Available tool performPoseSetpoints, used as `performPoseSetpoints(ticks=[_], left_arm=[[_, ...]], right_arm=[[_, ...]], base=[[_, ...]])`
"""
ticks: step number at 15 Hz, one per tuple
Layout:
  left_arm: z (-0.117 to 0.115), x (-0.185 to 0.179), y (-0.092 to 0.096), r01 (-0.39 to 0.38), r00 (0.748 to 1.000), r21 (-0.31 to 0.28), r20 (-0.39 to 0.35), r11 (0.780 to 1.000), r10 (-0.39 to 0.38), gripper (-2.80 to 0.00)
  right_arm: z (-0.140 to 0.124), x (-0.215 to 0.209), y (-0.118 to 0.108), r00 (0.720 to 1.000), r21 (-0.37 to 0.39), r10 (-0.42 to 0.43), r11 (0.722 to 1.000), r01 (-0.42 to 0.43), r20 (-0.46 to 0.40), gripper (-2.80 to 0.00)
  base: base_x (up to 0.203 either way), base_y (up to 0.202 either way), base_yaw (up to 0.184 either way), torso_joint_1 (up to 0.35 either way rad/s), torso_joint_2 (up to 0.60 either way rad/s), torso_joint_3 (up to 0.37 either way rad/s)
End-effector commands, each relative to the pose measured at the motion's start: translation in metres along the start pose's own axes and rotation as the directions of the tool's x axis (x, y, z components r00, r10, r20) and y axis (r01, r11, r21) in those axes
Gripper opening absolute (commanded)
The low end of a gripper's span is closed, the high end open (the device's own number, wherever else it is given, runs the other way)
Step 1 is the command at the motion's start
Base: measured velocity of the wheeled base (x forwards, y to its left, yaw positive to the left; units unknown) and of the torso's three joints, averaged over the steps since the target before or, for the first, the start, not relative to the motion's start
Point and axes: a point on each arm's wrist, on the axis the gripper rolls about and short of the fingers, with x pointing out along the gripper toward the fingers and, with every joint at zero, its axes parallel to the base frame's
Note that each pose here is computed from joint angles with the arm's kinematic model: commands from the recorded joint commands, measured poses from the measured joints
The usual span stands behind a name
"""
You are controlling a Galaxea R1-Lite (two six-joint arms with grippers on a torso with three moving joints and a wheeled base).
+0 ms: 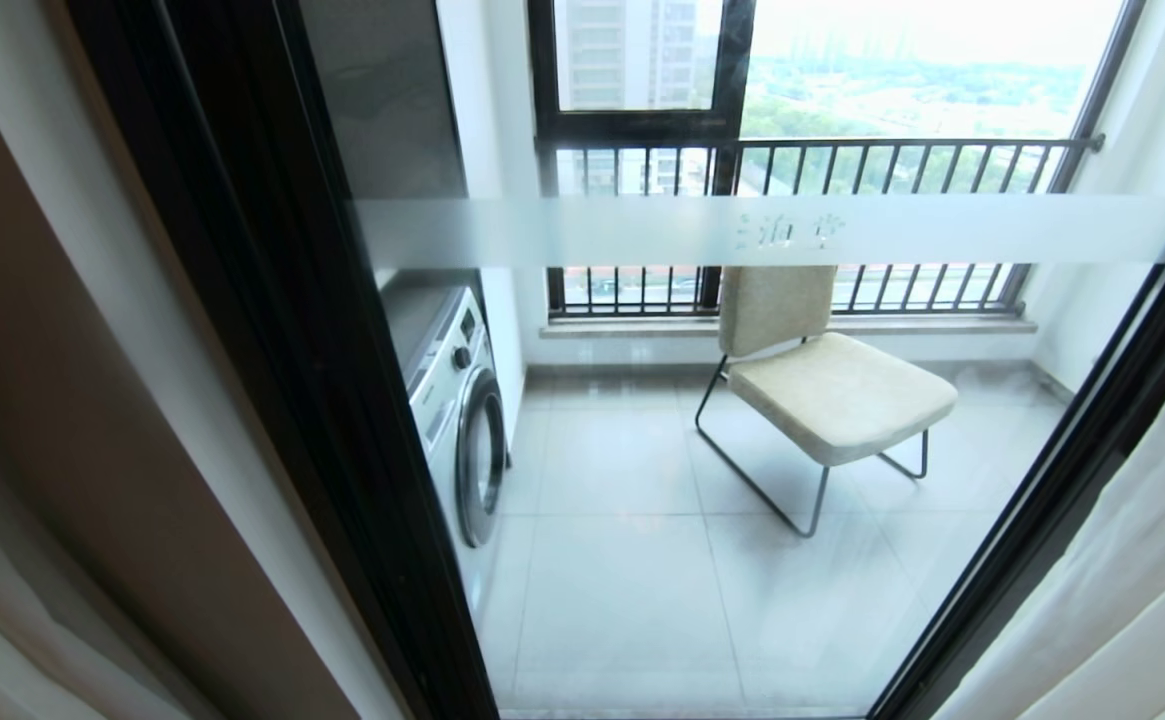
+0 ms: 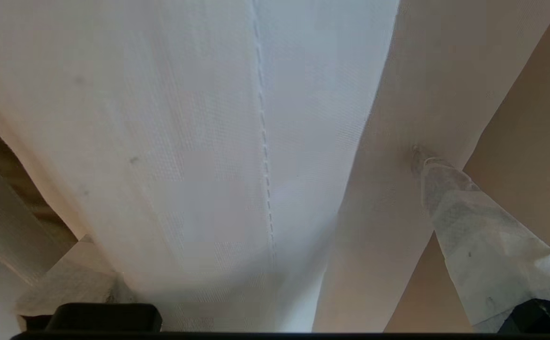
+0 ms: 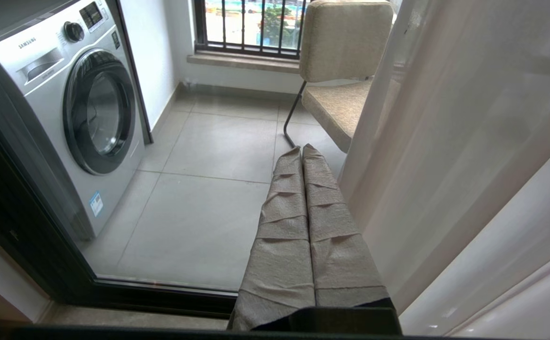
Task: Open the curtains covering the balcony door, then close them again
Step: Close the inner curtains on both sides
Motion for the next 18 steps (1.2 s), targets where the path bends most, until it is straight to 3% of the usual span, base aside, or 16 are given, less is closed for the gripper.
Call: performPoseSetpoints(ticks=[1, 10, 11, 18], left_arm=[[-0.003, 0.008, 0.001, -0.001, 1.000, -0.001, -0.008, 1.000, 0.001, 0.00], [-0.007, 0.026, -0.001, 0.037, 0.999, -0.001, -0.012, 0.999, -0.037, 0.00], [-0.008, 0.026, -0.001, 0.037, 0.999, -0.001, -0.014, 0.999, -0.037, -2.80], [-0.012, 0.030, -0.001, 0.038, 0.999, -0.001, -0.028, 0.999, -0.038, -2.80]], right_arm=[[0.000, 0.000, 0.000, 1.000, -0.001, 0.001, 1.000, -0.001, 0.001, -2.80], [0.000, 0.000, 0.000, 1.000, -0.001, 0.001, 1.000, -0.001, 0.001, -2.80], [0.000, 0.000, 0.000, 1.000, -0.001, 0.001, 1.000, -0.001, 0.001, -2.80], [0.000, 0.000, 0.000, 1.000, -0.001, 0.001, 1.000, -0.001, 0.001, -2.80]], base=[[0.000, 0.000, 0.000, 0.000, 0.00, 0.000], [0.000, 0.000, 0.000, 0.000, 0.00, 0.000], [0.000, 0.000, 0.000, 0.000, 0.00, 0.000], [0.000, 0.000, 0.000, 0.000, 0.00, 0.000]])
